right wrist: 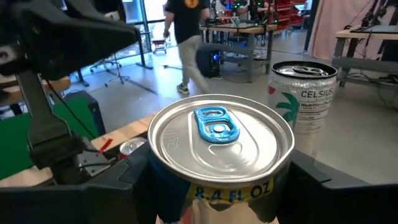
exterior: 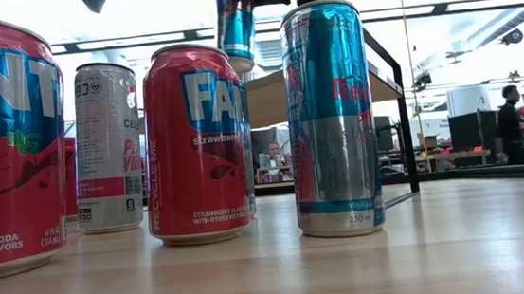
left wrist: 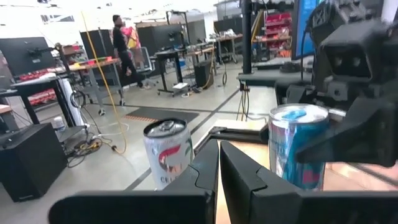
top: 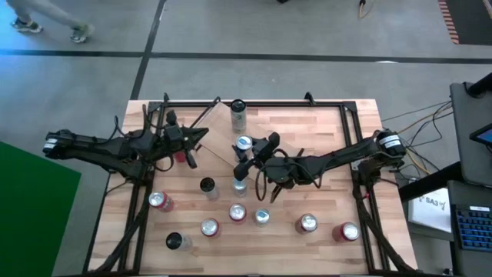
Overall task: Place canned beverage on shelf
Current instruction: Put the silver/blue soda can on the shelf
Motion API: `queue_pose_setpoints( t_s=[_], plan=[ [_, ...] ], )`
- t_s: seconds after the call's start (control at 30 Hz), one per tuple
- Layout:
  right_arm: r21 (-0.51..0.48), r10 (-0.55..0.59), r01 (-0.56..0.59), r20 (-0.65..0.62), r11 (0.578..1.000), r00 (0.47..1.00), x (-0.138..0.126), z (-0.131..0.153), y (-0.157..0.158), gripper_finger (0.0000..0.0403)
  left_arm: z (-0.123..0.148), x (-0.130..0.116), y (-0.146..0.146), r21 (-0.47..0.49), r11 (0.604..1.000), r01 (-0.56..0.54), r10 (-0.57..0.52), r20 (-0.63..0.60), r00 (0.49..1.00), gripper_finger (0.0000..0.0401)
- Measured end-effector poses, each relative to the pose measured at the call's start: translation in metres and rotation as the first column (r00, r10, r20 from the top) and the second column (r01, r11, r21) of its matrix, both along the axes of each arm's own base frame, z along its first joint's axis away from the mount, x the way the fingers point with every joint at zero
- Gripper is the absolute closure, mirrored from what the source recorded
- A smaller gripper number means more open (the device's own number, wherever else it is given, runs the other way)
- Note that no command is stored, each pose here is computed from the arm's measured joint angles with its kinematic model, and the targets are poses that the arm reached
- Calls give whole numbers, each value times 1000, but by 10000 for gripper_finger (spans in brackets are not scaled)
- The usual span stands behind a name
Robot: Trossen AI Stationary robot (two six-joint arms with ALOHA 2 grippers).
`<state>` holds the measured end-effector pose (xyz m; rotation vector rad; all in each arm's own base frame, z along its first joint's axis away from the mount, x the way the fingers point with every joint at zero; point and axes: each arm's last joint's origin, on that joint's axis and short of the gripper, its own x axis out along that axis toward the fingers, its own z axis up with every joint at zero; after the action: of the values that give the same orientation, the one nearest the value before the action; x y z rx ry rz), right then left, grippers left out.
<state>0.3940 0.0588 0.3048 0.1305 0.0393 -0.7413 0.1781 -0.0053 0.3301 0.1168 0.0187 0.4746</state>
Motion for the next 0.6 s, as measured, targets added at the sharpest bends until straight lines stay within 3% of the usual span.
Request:
queue_pose_setpoints(
  t_s=[0.6],
  plan=[
    [17, -22, 23, -47, 1000, 999, 5, -12, 5, 190, 0, -1, 1, 10, 1000, -24, 24, -7, 1000, 401]
  ],
)
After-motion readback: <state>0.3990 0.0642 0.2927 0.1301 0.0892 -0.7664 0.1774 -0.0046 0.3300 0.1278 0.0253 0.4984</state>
